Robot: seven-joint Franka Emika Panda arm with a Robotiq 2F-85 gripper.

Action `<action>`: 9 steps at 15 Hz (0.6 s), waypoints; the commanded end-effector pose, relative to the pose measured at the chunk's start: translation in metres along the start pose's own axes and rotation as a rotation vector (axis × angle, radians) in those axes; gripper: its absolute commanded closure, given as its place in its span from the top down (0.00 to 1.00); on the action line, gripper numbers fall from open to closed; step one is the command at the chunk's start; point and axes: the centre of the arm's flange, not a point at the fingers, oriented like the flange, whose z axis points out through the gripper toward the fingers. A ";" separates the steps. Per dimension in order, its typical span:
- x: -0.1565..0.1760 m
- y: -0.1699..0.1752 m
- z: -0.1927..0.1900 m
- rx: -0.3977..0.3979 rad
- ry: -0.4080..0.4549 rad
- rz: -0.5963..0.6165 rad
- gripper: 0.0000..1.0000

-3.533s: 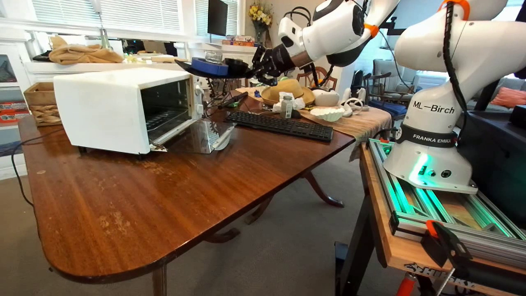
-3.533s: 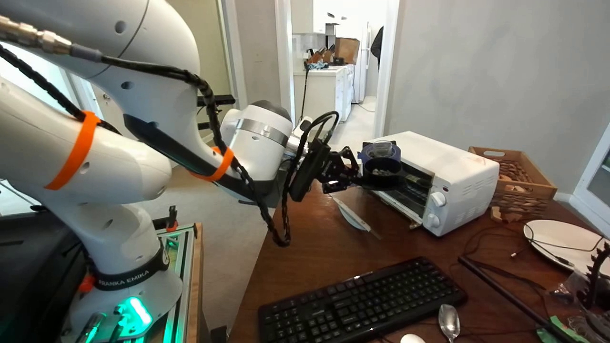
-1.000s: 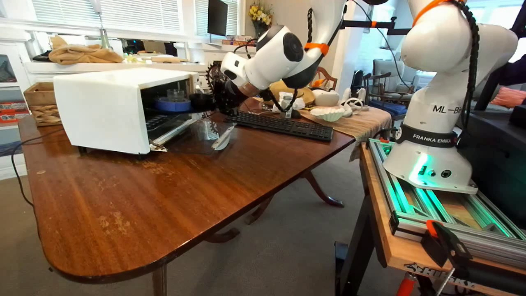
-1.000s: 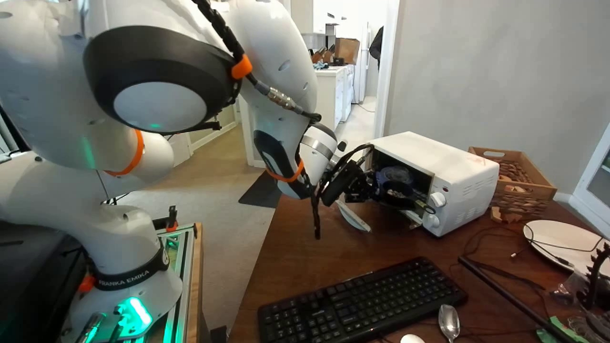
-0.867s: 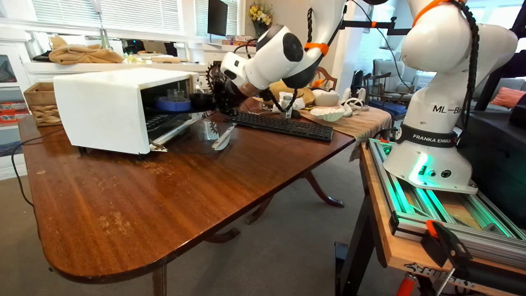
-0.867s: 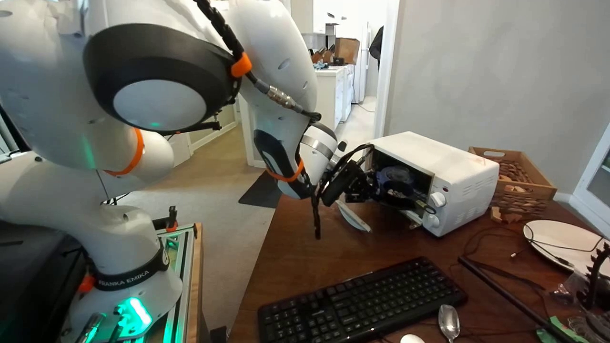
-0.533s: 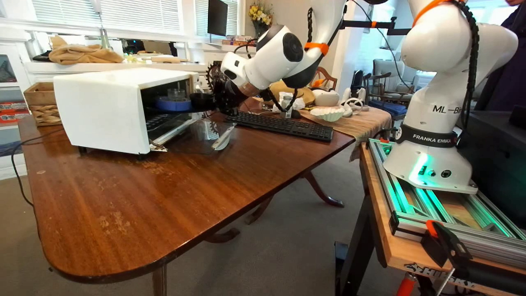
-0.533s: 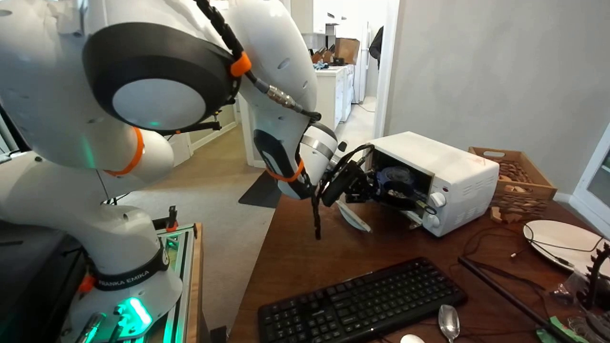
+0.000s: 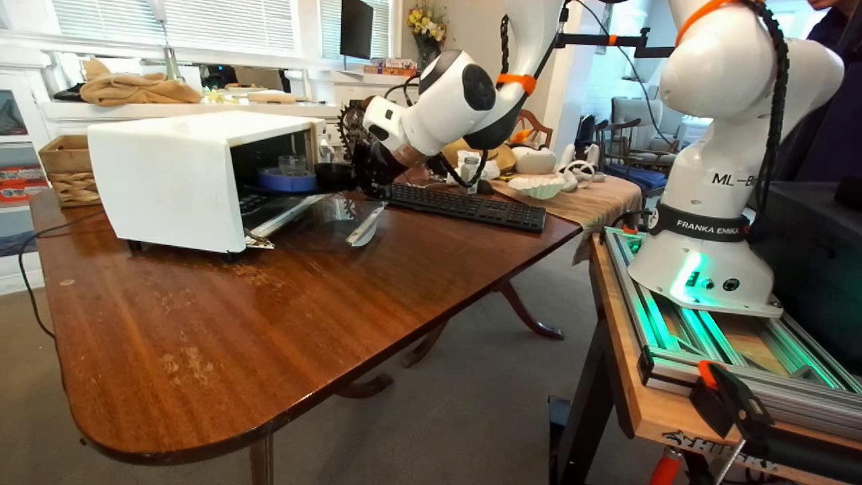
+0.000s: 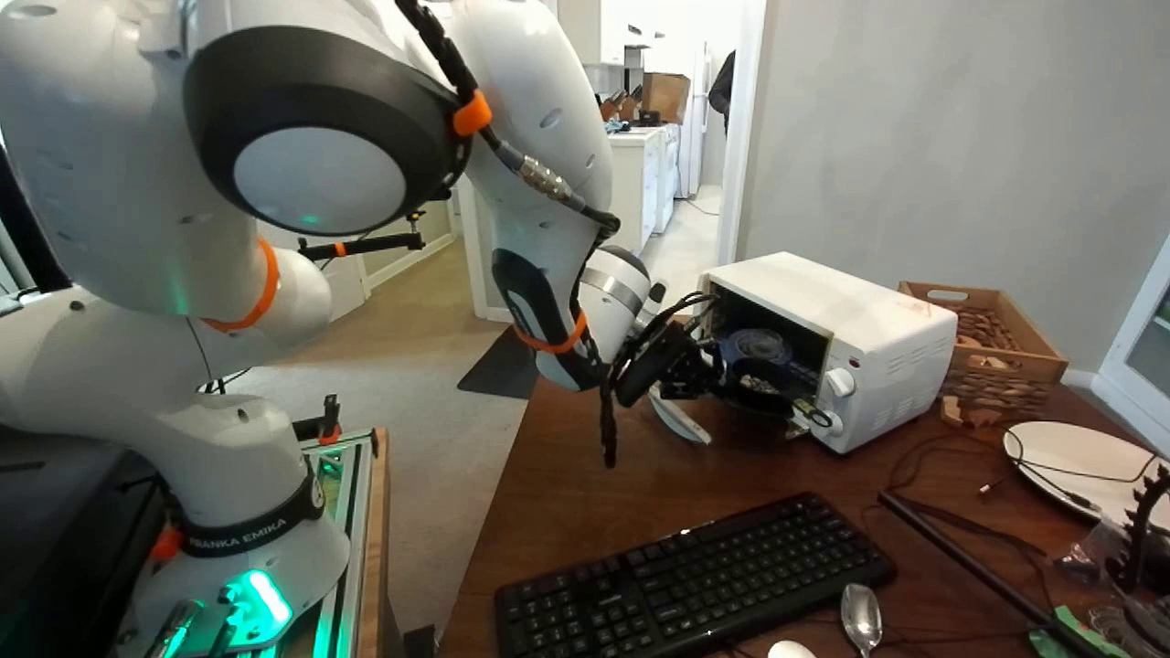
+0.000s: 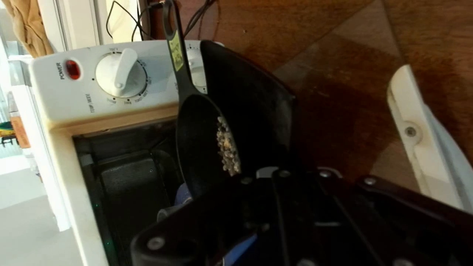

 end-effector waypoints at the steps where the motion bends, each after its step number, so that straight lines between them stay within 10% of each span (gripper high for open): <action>1: 0.014 0.007 0.003 -0.032 -0.005 0.020 0.02; 9: 0.074 0.010 -0.001 -0.079 -0.067 0.081 0.02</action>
